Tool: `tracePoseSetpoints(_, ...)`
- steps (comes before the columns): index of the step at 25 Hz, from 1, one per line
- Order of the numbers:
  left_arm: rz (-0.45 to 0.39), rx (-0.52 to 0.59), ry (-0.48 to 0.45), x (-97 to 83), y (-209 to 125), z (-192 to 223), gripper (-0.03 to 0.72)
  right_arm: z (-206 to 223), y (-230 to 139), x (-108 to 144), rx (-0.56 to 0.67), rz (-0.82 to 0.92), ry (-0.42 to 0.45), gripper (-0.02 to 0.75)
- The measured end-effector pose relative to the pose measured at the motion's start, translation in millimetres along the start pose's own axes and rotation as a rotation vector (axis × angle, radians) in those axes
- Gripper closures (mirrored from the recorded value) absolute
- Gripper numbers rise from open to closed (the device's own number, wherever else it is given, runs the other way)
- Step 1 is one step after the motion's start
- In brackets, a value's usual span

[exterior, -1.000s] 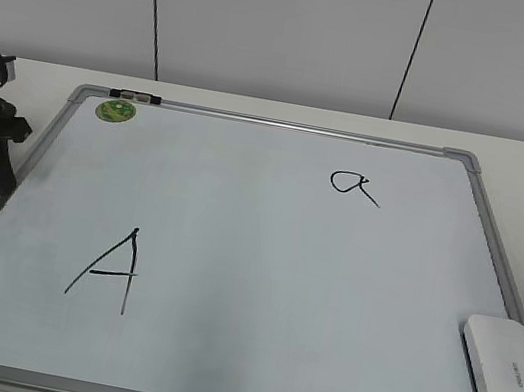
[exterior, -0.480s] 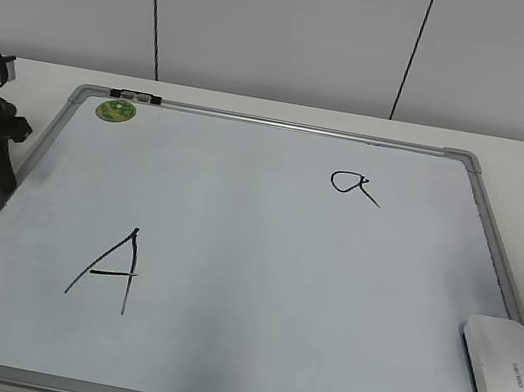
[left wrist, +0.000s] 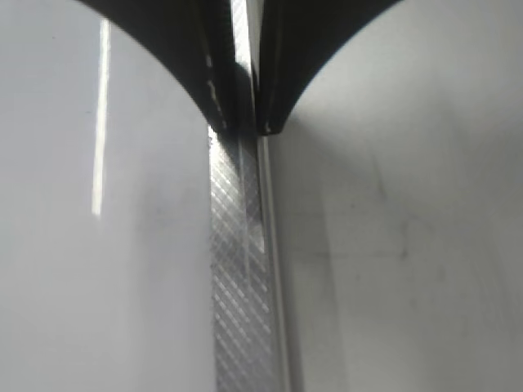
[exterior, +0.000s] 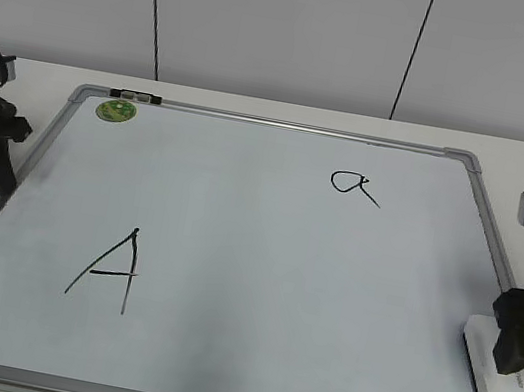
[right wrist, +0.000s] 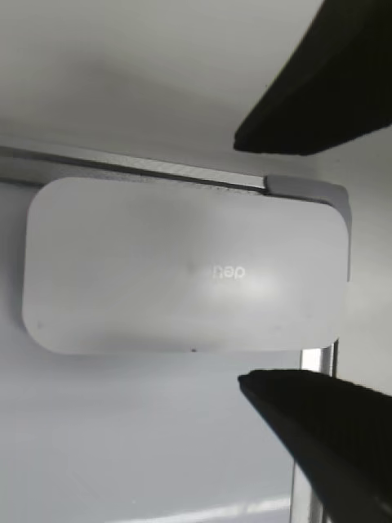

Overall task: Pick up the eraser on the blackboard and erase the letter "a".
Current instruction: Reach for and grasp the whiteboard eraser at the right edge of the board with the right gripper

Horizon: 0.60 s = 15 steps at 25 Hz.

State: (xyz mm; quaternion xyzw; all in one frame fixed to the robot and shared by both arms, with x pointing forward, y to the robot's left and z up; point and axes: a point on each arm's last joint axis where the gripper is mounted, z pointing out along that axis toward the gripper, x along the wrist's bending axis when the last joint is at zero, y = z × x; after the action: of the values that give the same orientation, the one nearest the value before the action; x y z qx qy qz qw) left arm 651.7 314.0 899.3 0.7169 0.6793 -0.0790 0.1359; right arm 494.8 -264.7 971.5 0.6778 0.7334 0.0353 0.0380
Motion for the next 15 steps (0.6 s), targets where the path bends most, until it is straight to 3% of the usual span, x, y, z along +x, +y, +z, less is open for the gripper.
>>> tracePoseSetpoints(5, 0.0, 0.0, 0.0, 0.0, 0.0, 0.0, 0.655, 15.3, 5.4, 0.5, 0.026, 0.002, -0.001, 0.09)
tracePoseSetpoints(15, 0.0, -0.001, 0.0, 0.0, 0.2, -0.1, 0.655, 35.5, 12.0, 1.3, 0.049, 0.001, -0.002, 0.087)
